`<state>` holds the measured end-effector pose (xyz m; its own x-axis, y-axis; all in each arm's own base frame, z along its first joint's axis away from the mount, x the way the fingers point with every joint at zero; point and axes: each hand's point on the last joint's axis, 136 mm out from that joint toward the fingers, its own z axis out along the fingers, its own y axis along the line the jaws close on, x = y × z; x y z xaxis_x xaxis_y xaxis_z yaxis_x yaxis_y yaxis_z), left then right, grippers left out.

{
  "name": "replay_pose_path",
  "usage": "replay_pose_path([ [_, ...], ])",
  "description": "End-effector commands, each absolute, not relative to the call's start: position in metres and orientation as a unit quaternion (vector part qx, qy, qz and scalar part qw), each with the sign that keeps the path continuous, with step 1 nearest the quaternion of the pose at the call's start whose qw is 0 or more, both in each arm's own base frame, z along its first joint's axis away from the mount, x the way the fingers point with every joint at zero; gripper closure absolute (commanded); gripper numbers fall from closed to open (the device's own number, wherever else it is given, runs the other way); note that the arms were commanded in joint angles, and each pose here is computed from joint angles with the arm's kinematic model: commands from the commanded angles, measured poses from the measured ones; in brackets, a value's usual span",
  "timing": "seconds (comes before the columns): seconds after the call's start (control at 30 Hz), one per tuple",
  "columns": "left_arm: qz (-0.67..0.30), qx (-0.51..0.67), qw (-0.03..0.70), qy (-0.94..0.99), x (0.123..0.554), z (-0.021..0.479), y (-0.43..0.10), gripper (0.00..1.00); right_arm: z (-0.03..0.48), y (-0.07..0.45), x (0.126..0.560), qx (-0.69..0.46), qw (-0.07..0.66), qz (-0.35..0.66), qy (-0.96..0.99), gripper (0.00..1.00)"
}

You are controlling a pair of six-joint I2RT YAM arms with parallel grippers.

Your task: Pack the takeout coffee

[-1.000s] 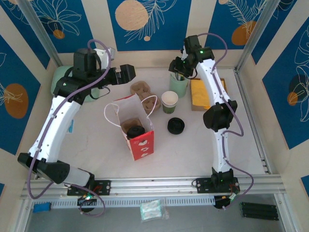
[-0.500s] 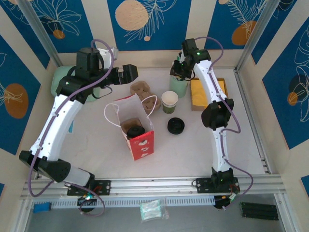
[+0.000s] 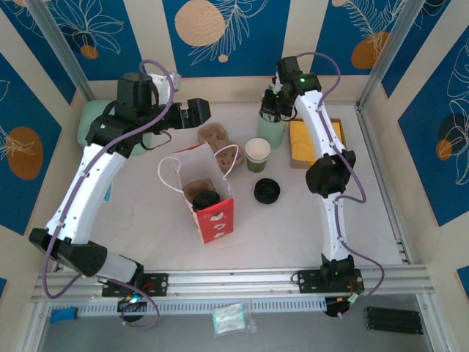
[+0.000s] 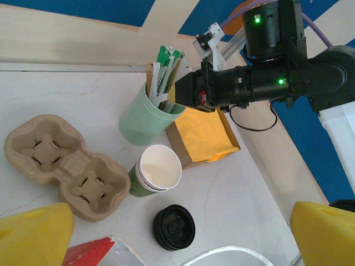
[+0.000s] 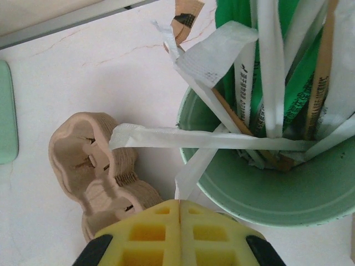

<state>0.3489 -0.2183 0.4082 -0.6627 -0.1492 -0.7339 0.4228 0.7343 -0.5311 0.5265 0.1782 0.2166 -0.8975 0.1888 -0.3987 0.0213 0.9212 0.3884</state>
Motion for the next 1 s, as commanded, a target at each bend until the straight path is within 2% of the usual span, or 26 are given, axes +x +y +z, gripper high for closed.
replay_pose_path([
  [0.0, -0.370, 0.092, 0.419, 0.824, 0.347, 0.426, -0.224, 0.01, 0.266, 0.169, 0.515, 0.043, 0.264, 0.192, 0.944, 1.00],
  [0.53, -0.363, 0.093, 0.427, 0.823, 0.343, 0.430, -0.220, 0.00, 0.357, 0.174, 0.474, 0.020, 0.338, 0.226, 0.914, 1.00],
  [0.97, -0.354, 0.090, 0.439, 0.821, 0.335, 0.434, -0.212, 0.01, 0.448, 0.187, 0.397, -0.022, 0.414, 0.267, 0.870, 1.00],
])
